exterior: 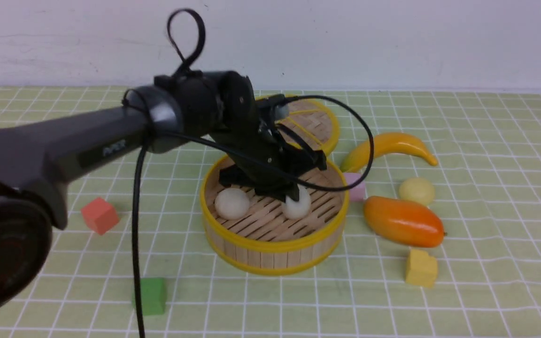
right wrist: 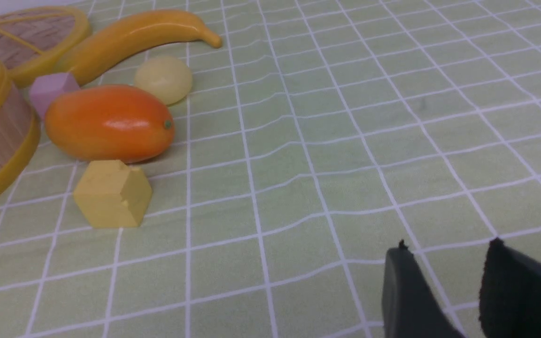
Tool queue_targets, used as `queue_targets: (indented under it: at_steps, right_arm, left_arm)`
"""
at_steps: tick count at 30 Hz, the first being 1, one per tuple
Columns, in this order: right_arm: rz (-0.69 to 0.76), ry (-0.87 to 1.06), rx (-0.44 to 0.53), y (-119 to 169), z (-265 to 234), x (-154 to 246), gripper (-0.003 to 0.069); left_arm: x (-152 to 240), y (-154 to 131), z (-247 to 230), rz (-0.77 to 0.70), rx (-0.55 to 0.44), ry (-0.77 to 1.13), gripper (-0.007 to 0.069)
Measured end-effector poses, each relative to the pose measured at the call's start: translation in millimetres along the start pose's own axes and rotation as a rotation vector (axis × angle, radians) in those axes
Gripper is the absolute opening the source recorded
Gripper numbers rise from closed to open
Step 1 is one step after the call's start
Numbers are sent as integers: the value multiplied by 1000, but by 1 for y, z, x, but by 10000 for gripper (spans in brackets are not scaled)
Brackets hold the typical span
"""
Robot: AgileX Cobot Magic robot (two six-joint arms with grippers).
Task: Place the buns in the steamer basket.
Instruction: Use the left arm to put the steamed stuffed bun into the steamer, then use the right arm to grab a steamed stuffed bun
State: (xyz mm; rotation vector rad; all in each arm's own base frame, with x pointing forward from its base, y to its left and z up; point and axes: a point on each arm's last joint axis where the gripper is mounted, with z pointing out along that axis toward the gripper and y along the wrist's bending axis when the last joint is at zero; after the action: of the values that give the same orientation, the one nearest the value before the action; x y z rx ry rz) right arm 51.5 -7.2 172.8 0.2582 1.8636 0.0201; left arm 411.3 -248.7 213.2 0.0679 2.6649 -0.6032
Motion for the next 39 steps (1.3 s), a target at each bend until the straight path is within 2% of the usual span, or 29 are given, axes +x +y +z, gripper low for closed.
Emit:
queue_targets:
  at_steps: [7,11,15,17,20,21,27,28,30,34,35,39]
  right_arm:
    - [0,0,0,0,0,0,239]
    - [0,0,0,0,0,0,239]
    - [0,0,0,0,0,0,239]
    - [0,0,0,0,0,0,239]
    - [0,0,0,0,0,0,239]
    - [0,0,0,0,0,0,239]
    - [0,0,0,0,0,0,239]
    - [0,0,0,0,0,0,239]
    - [0,0,0,0,0,0,239]
    - [0,0,0,0,0,0,239]
    - [0,0,0,0,0,0,239]
    - [0,0,0,0,0,0,239]
  left_arm:
    - [-1,-2,-7,-9,4,0,335]
    - [-2,-9,-34,21,-6,7,431]
    - [-5,-14,-80,90,-47,-20,463]
    - [-4,-18,-125,148,-89,-66,459]
    - [1,-21,-180,193,-126,-119,439]
    - [10,-21,-221,212,-145,-158,413]
    - [69,-16,-369,236,-82,-391,274]
    - [72,-16,-373,236,-79,-398,267]
    - [108,-3,-412,241,-48,-476,197]
    - [168,25,-437,214,-26,-522,97]
    - [192,39,-437,195,-23,-527,70]
    - [246,75,-422,139,-29,-537,10]
